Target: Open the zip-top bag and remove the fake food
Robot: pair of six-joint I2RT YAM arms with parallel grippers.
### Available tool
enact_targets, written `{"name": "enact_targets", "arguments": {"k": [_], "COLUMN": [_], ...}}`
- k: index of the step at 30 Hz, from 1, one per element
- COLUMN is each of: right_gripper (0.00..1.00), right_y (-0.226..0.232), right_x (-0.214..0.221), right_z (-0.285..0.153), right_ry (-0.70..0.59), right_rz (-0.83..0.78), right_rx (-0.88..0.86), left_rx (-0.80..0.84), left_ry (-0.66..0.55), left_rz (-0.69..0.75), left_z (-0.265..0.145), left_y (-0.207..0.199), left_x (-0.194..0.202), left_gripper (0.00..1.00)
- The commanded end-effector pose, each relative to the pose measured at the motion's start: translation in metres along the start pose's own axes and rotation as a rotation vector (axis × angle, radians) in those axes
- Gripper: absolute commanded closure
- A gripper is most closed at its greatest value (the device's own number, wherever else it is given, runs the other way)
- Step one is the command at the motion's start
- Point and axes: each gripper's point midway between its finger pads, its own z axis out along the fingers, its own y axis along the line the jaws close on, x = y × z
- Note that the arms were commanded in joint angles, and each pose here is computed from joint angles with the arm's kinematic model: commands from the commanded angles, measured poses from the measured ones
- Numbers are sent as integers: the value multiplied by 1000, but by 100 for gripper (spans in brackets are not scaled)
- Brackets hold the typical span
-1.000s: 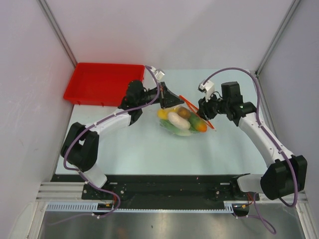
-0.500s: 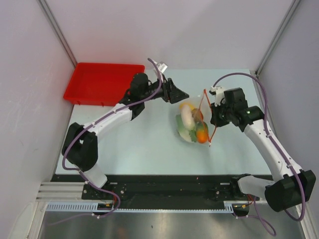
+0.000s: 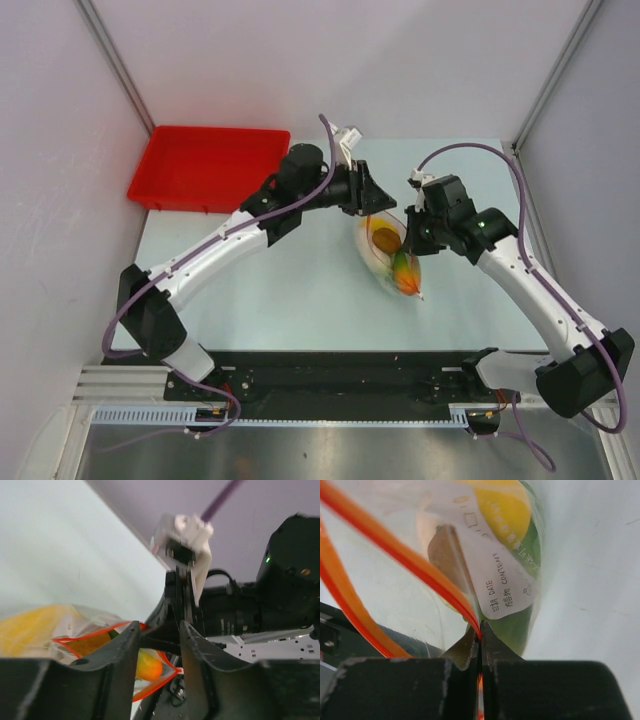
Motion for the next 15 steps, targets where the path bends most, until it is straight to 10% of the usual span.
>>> {"name": "enact_targets", "arguments": {"k": [1, 10, 15], "right_gripper": [100, 100, 100], "right_y": [29, 52, 56], "right_x": [-30, -40, -41], "right_z": [2, -1, -2], "right_ry": [-71, -94, -89], "right_rz": [220, 363, 392], "right_rx": [-87, -151, -167], "left_rx": [-153, -258, -412], "left_ry": [106, 107, 135], "left_rz": [-130, -115, -21], "left_z": [-10, -28, -27], "left_y": [17, 15, 38], "left_x": [36, 61, 73], "left_gripper": [62, 75, 63]}}
